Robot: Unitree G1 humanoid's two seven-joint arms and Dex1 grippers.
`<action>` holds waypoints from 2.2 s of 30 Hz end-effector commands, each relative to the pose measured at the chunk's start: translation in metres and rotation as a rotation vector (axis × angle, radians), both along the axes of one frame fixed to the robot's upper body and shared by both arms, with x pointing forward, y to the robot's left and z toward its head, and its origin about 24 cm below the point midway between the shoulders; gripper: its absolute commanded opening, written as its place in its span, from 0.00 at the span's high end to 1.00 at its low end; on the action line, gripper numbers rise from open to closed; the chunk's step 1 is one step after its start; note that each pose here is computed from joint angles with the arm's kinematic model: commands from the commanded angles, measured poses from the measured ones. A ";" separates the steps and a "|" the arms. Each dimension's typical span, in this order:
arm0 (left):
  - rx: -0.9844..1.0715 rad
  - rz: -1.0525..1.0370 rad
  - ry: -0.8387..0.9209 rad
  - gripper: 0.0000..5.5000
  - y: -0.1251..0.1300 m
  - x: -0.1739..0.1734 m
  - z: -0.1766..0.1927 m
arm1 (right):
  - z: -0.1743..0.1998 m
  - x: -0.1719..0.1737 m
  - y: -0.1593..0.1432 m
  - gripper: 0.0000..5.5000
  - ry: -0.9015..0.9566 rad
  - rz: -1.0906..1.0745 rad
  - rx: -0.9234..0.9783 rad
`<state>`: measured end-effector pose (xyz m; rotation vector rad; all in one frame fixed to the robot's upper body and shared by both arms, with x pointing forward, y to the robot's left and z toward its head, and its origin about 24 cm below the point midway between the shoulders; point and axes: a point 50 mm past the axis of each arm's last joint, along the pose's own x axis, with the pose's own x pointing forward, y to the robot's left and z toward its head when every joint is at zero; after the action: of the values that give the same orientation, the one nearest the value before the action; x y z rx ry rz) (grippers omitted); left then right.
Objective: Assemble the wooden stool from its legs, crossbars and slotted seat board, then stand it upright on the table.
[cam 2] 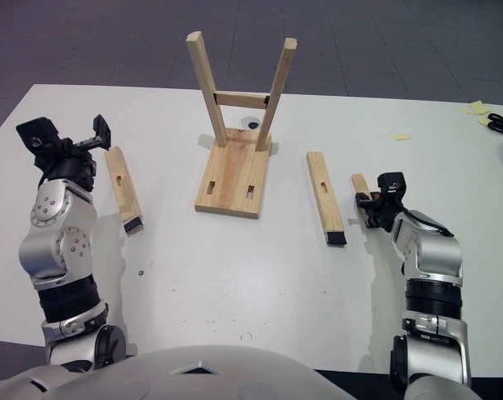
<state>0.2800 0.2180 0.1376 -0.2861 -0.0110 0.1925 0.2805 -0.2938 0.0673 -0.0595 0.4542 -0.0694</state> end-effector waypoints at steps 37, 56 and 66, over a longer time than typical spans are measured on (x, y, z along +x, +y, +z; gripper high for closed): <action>-0.580 -1.069 -0.191 0.38 -0.143 0.004 0.099 | 0.133 -0.016 0.178 0.76 -0.793 0.841 0.025; -0.349 -1.039 -0.267 0.93 -0.140 0.003 0.097 | 0.131 -0.010 0.176 0.76 -0.742 0.784 0.183; 0.030 -0.460 -0.371 0.92 -0.075 0.034 0.112 | 0.119 -0.004 0.157 0.53 -0.640 0.671 0.177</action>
<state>0.3067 0.1058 0.2392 -0.4236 -0.2227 -0.5702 0.2722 -0.1204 0.1926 0.0053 -0.2565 0.6906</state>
